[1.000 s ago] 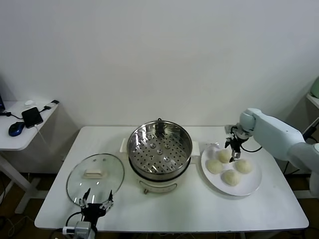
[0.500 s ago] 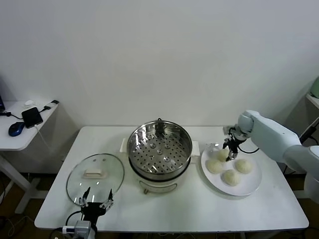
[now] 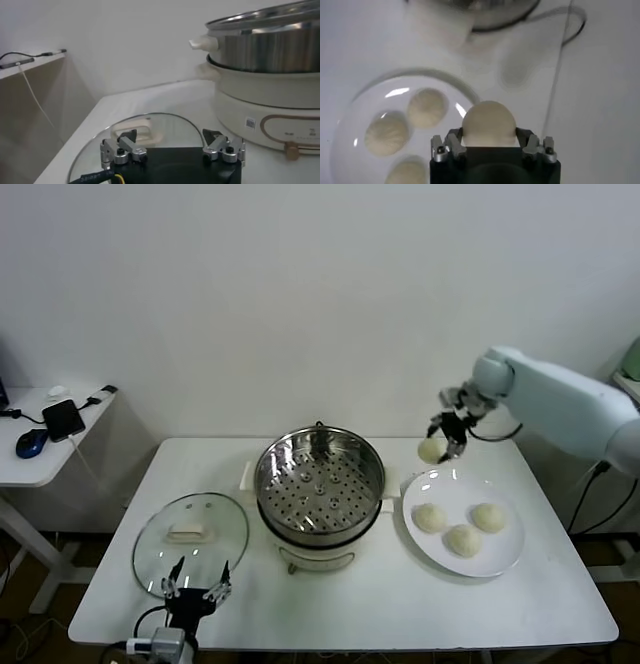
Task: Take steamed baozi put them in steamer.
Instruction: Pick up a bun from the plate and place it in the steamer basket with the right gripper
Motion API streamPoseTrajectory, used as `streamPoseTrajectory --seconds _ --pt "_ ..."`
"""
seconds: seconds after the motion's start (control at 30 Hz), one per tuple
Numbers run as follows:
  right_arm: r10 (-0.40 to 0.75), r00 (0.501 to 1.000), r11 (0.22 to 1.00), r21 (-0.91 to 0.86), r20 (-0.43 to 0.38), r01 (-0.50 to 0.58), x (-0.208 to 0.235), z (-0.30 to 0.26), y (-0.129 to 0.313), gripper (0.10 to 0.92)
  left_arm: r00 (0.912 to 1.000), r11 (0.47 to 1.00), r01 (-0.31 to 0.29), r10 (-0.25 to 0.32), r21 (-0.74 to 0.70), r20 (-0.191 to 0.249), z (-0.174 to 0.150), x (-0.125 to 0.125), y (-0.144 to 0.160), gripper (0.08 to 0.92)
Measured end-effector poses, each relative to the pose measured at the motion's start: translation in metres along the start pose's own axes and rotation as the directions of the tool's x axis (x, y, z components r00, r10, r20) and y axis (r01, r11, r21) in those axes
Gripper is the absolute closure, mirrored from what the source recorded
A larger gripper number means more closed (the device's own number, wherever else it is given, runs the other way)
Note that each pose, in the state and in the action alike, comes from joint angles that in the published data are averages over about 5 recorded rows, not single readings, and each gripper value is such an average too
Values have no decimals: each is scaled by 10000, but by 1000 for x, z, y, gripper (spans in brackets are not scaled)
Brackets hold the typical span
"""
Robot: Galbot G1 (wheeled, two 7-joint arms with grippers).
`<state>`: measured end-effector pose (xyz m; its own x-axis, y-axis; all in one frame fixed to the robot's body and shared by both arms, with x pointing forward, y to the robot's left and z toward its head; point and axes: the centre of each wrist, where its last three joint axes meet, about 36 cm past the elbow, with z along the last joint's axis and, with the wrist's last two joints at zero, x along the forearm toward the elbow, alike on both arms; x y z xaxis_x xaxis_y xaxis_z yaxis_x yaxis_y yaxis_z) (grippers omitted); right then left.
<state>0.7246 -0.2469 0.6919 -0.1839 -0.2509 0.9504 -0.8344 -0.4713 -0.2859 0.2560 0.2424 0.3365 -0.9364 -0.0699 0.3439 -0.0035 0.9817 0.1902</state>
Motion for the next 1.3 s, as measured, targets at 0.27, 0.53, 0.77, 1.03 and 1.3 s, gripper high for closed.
streamPoseTrajectory --seconds 0.27,0.53,0.77,1.03,1.3 --pt "-758 9966 9034 4252 317 551 3 -123 -35 334 10000 10000 -42 43 -84 87 -2 6 -2 177" --pt "-1179 9924 7293 6751 -365 1114 -44 -166 -43 335 9999 9998 -81 84 -203 137 -4 13 -2 177" --pt "-923 9928 6303 7674 -759 1173 -84 -168 -55 335 9998 9996 -142 145 -244 158 -4 14 -6 177" --pt "-698 9953 6067 7892 -668 955 -119 -158 -65 335 9999 9997 -80 83 -226 148 -3 11 -6 177" --pt "-648 9970 6162 7841 -424 734 -144 -151 -71 299 9999 9998 -5 8 -216 125 -1 7 -5 177"
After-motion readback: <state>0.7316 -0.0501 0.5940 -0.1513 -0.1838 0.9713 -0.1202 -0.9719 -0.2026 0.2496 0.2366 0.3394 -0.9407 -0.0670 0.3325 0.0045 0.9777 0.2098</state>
